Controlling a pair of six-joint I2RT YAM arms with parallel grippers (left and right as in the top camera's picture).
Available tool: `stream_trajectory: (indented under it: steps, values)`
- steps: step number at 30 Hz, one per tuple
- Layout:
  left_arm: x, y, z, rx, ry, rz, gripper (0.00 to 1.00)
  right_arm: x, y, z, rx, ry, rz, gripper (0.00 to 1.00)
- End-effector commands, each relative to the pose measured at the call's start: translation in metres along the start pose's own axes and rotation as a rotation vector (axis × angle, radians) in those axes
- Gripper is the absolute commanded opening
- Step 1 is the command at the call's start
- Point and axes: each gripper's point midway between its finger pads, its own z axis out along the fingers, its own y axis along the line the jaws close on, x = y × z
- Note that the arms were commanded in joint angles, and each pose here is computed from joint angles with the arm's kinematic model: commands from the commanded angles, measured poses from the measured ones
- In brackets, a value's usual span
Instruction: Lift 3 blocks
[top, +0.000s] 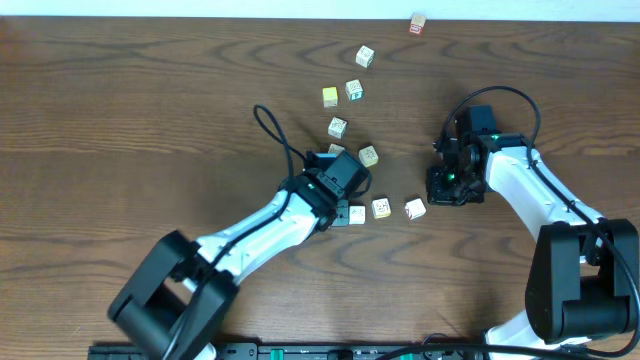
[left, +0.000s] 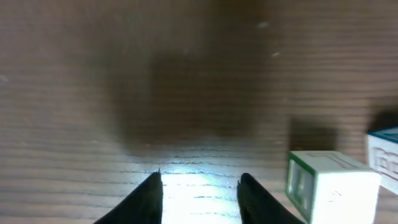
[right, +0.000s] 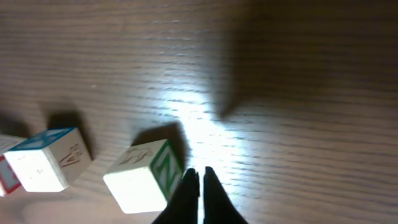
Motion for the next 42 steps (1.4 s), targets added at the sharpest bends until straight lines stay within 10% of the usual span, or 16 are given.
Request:
stream_trajectory:
  steps: [1, 4, 42]
  values:
    - [0.011, 0.001, 0.012, 0.0, 0.049, -0.011, 0.19, 0.01, -0.01, 0.007, 0.037, 0.019, 0.01, 0.01]
    - [0.012, -0.005, 0.014, 0.029, 0.062, -0.013, 0.07, 0.018, -0.003, 0.013, 0.008, 0.045, 0.001, 0.01]
    - [0.015, -0.051, 0.008, 0.212, 0.082, -0.088, 0.09, 0.021, 0.067, 0.017, -0.198, 0.041, -0.112, 0.02]
